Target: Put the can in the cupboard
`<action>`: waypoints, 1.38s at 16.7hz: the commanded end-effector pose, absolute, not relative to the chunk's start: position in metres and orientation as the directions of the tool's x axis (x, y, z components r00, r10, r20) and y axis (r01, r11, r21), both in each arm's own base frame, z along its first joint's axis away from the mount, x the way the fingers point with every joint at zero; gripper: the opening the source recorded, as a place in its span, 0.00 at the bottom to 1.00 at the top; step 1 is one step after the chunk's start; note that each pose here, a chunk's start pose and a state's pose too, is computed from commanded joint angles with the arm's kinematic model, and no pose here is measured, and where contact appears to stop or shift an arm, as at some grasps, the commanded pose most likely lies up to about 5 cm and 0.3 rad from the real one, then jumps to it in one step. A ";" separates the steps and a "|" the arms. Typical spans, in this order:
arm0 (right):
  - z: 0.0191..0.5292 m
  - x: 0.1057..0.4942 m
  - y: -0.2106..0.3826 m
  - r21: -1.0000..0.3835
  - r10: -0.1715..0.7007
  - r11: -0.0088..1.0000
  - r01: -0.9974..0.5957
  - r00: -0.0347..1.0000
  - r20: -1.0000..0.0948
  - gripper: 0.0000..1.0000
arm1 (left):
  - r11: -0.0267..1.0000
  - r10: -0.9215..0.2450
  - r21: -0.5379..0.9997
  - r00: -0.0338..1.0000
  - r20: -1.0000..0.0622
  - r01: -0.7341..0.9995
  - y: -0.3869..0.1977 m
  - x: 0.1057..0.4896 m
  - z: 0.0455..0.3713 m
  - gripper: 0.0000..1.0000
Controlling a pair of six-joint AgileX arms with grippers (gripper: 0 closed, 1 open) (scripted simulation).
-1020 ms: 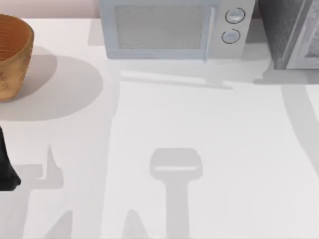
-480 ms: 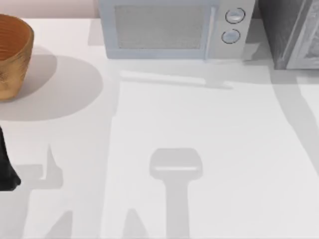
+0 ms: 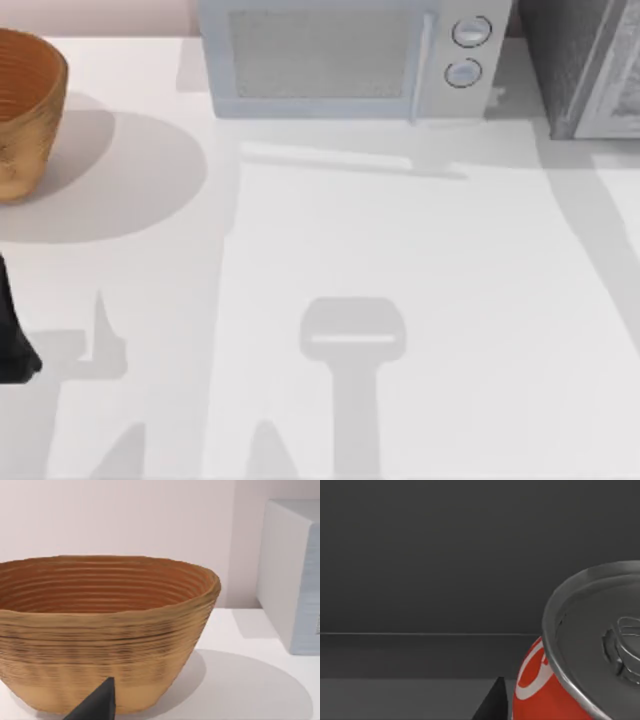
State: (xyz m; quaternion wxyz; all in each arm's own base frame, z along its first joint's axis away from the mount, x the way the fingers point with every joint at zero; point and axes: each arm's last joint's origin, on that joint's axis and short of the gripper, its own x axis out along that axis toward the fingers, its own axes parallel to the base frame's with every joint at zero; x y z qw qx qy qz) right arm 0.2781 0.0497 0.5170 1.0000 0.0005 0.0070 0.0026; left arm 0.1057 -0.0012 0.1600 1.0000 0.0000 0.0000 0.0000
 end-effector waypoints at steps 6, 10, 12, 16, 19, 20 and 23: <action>0.539 0.340 0.051 0.001 0.001 1.000 -0.001 1.000 -0.007 0.00 | 1.000 0.000 0.000 1.000 0.000 0.000 -0.001 0.106 0.160 1.00; 0.540 0.378 0.049 0.003 0.001 1.000 -0.001 1.000 0.004 0.00 | 1.000 0.000 0.000 1.000 0.000 0.000 -0.001 0.106 0.160 1.00; 0.536 0.393 0.047 0.004 0.001 1.000 -0.001 1.000 0.005 0.00 | 1.000 0.000 0.000 1.000 0.000 0.000 -0.001 0.106 0.160 1.00; 0.530 0.406 0.045 0.004 0.000 1.000 0.000 1.000 0.000 0.00 | 1.000 0.000 0.000 1.000 0.000 0.000 -0.001 0.106 0.160 1.00; 0.530 0.406 0.045 0.004 0.000 1.000 0.000 1.000 0.000 0.00 | 1.000 0.000 0.000 1.000 0.000 0.000 -0.001 0.106 0.160 1.00; 0.530 0.406 0.045 0.004 0.000 1.000 0.000 1.000 0.000 0.00 | 1.000 0.000 0.000 1.000 0.000 0.000 -0.001 0.106 0.160 1.00; 0.530 0.406 0.045 0.004 0.000 1.000 0.000 1.000 0.000 0.23 | 1.000 0.000 0.000 1.000 0.000 0.000 -0.001 0.106 0.160 1.00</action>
